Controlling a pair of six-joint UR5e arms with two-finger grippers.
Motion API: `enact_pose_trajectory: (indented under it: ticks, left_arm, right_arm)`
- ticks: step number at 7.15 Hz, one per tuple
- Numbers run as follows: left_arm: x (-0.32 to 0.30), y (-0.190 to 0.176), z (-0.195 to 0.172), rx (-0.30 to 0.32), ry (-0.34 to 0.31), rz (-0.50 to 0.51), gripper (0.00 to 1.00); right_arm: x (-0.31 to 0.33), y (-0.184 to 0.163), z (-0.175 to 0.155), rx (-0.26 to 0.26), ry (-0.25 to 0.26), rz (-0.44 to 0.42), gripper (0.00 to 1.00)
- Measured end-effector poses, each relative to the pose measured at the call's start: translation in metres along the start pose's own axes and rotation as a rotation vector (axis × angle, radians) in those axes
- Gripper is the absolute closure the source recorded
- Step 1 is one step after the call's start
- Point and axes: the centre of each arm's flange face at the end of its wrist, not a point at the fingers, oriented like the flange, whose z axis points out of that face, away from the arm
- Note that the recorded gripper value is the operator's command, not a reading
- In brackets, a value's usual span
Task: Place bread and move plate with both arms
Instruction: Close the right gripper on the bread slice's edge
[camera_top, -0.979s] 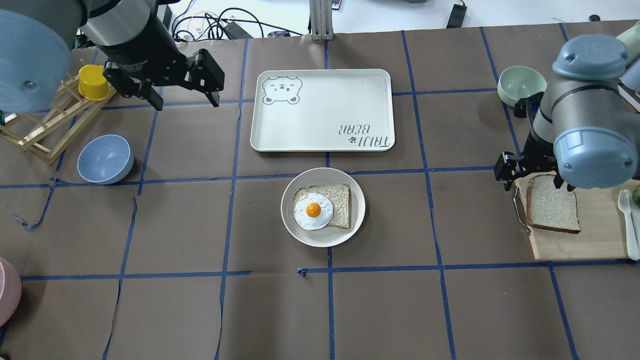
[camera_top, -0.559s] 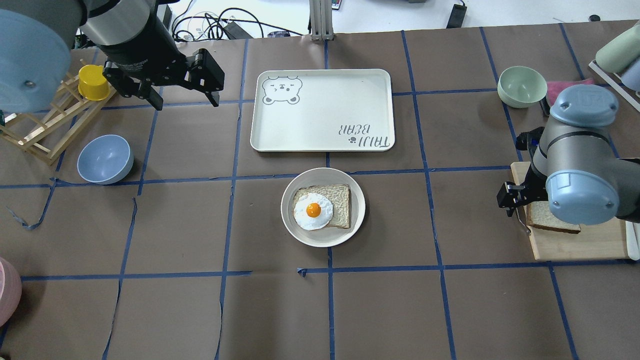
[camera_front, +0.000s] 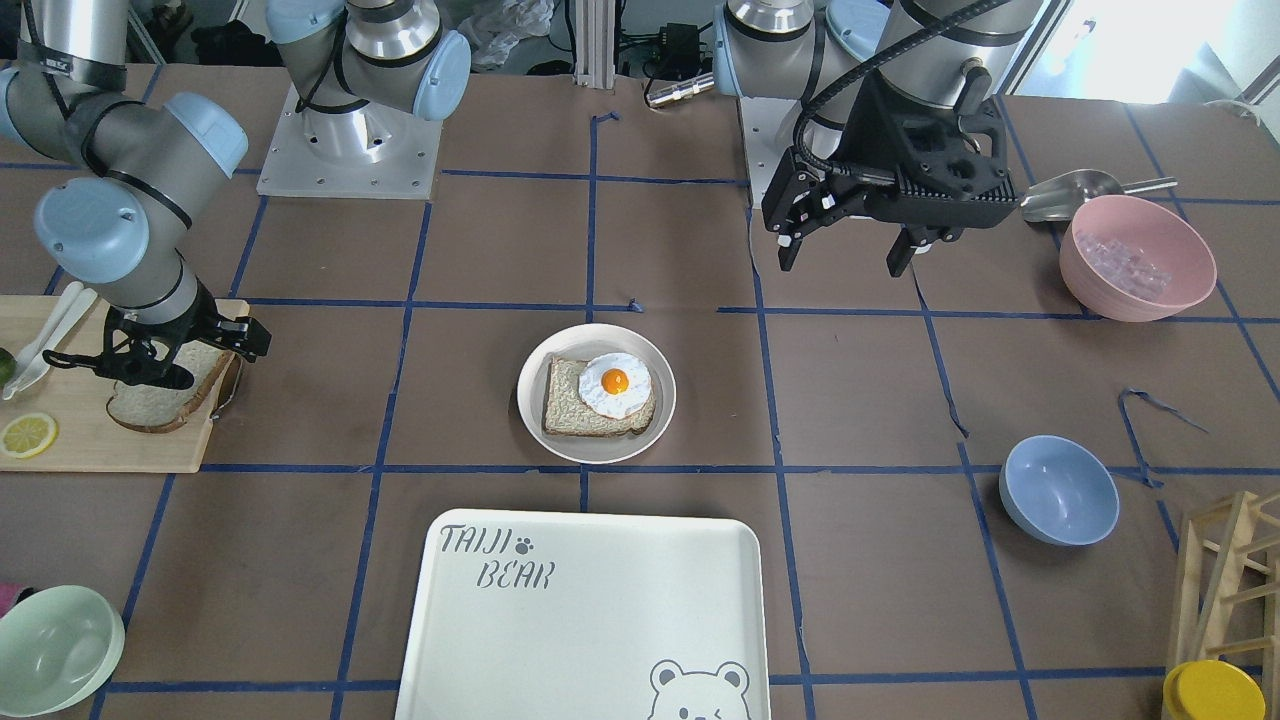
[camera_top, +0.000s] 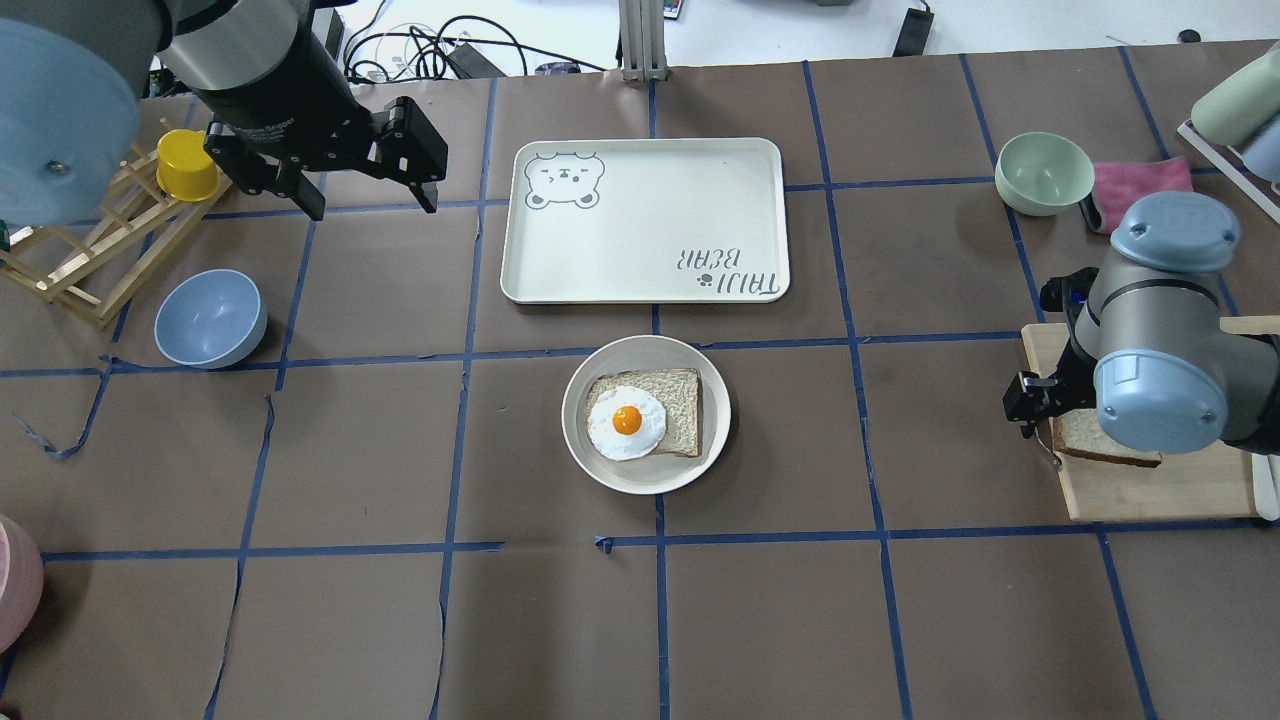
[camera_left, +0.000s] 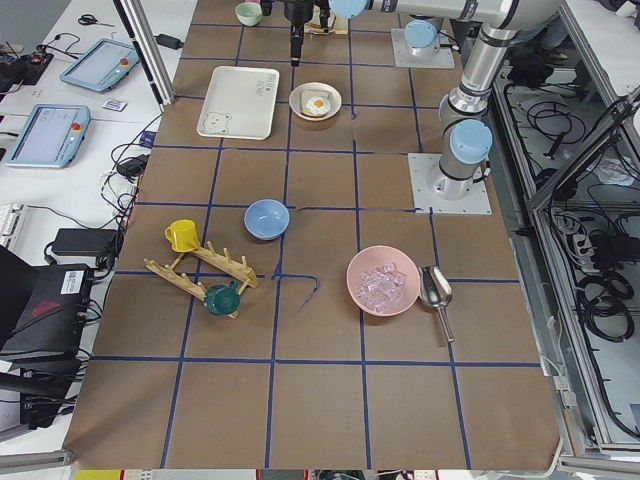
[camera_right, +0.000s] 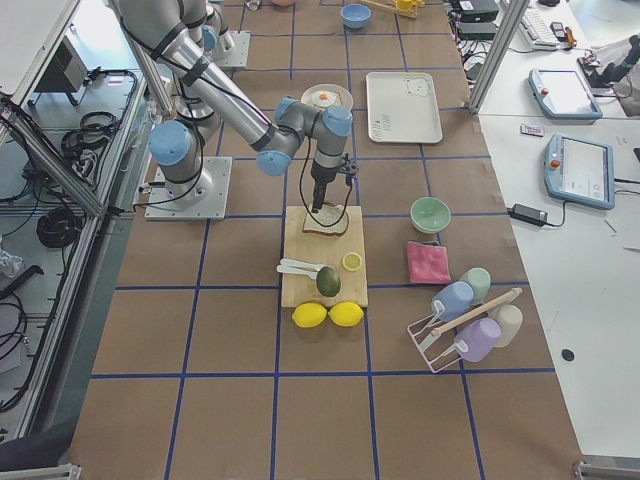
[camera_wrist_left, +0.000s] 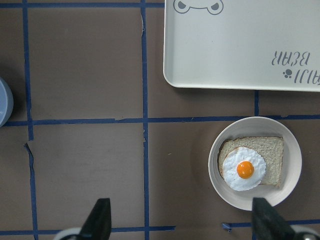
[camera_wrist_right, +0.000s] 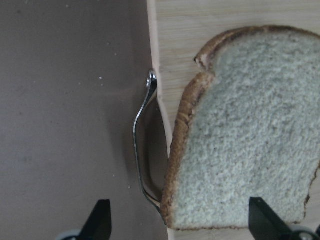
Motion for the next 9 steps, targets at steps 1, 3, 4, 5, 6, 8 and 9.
enact_pose_trajectory:
  ticks: [1,3,4,5,6,8,9]
  left_arm:
    - [0.0002,0.0002,0.0003,-0.001,0.0,0.0,0.0]
    - [0.0004,0.0004,0.0007,-0.001,-0.001,0.001,0.0]
    - [0.0004,0.0005,0.0012,-0.002,-0.001,0.001,0.0]
    - [0.0004,0.0008,0.0016,-0.003,-0.002,0.001,0.0]
    - [0.0004,0.0012,0.0014,-0.003,-0.002,0.001,0.0]
    - [0.0003,0.0023,0.0006,-0.003,-0.002,0.001,0.0]
    - [0.0002,0.0027,0.0003,-0.002,-0.003,0.001,0.0]
  right_arm:
    - [0.0022,-0.0007,0.0024,-0.002,-0.002,-0.004,0.17]
    - [0.0037,-0.0008,0.0037,-0.005,0.0,-0.009,0.22]
    - [0.0042,-0.0008,0.0042,-0.007,0.001,-0.01,0.22]
    - [0.0047,-0.001,0.0055,-0.01,0.0,-0.01,0.27]
    - [0.0051,-0.0014,0.0077,-0.015,-0.002,-0.009,0.32]
    - [0.0058,-0.0018,0.0099,-0.02,-0.002,-0.009,0.44]
    - [0.006,-0.0018,0.0102,-0.021,-0.002,-0.01,0.57]
